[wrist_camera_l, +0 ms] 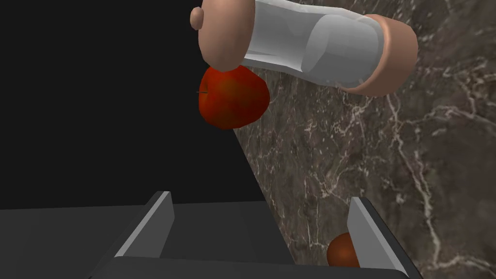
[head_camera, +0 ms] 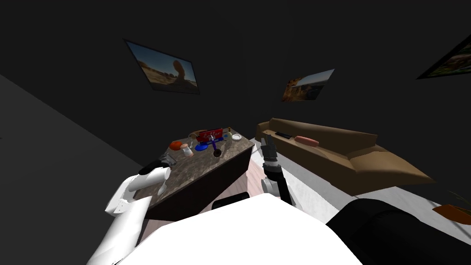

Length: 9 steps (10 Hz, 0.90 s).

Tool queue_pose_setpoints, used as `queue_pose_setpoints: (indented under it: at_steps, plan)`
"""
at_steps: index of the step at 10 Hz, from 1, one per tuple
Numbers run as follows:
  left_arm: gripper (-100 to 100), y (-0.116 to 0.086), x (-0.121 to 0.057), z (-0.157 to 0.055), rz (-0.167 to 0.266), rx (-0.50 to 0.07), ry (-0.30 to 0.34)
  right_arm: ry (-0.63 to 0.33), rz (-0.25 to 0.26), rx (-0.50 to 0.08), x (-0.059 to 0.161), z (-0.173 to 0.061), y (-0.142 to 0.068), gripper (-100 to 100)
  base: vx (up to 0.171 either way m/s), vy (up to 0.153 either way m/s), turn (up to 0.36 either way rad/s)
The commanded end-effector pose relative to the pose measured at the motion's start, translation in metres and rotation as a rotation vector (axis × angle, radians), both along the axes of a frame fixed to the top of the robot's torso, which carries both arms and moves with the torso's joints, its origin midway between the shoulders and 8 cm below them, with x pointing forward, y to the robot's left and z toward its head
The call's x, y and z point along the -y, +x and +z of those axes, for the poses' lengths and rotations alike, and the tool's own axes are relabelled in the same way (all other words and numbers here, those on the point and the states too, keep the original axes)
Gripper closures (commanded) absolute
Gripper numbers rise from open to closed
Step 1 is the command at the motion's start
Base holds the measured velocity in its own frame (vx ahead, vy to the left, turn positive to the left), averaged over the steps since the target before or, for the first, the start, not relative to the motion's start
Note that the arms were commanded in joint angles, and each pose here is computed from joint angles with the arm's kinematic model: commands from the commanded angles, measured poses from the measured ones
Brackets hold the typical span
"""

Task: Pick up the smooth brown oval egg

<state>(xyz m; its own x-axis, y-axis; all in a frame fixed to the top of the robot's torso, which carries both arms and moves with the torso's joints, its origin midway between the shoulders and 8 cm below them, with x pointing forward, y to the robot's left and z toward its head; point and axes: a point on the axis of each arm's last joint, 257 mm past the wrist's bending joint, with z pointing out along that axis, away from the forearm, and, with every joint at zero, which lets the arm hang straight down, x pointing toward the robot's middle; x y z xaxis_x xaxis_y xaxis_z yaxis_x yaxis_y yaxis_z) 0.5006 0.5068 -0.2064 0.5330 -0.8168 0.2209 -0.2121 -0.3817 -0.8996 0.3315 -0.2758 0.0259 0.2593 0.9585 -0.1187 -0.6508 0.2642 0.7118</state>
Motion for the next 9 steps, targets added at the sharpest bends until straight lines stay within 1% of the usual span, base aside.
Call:
queue_pose_setpoints:
  at_steps: [1, 2, 3, 4, 5, 6, 7, 8, 9]
  plan:
    - [-100, -0.007, -0.012, -0.012, 0.031, -0.049, -0.021, 0.000, 0.000, 0.000, 0.000, 0.000, 0.000, 0, -0.008, 0.011, -0.087]
    - [-100, -0.009, -0.012, -0.016, 0.036, -0.065, -0.027, 0.000, 0.000, 0.000, 0.000, 0.000, 0.000, 0, -0.006, 0.010, -0.062]
    - [-100, -0.014, -0.021, -0.023, 0.057, -0.092, -0.040, 0.000, 0.000, 0.000, 0.000, 0.000, 0.000, 0, -0.007, 0.012, -0.097]
    - [-100, -0.017, -0.021, -0.027, 0.063, -0.112, -0.047, 0.000, 0.000, 0.000, 0.000, 0.000, 0.000, 0, -0.006, 0.011, -0.068]
    - [-100, -0.023, -0.029, -0.034, 0.084, -0.140, -0.060, 0.000, 0.000, 0.000, 0.000, 0.000, 0.000, 0, -0.005, 0.012, -0.097]
    - [-100, -0.026, -0.029, -0.039, 0.090, -0.159, -0.068, 0.000, 0.000, 0.000, 0.000, 0.000, 0.000, 0, -0.004, 0.012, -0.053]
    - [-100, -0.034, -0.037, -0.047, 0.114, -0.197, -0.083, 0.000, 0.000, 0.000, 0.000, 0.000, 0.000, 0, -0.003, 0.013, -0.105]
    - [-100, -0.036, -0.037, -0.049, 0.116, -0.203, -0.086, 0.000, 0.000, 0.000, 0.000, 0.000, 0.000, 0, -0.003, 0.014, -0.054]
    - [-100, -0.044, -0.044, -0.057, 0.140, -0.242, -0.103, 0.000, 0.000, 0.000, 0.000, 0.000, 0.000, 0, -0.003, 0.017, -0.099]
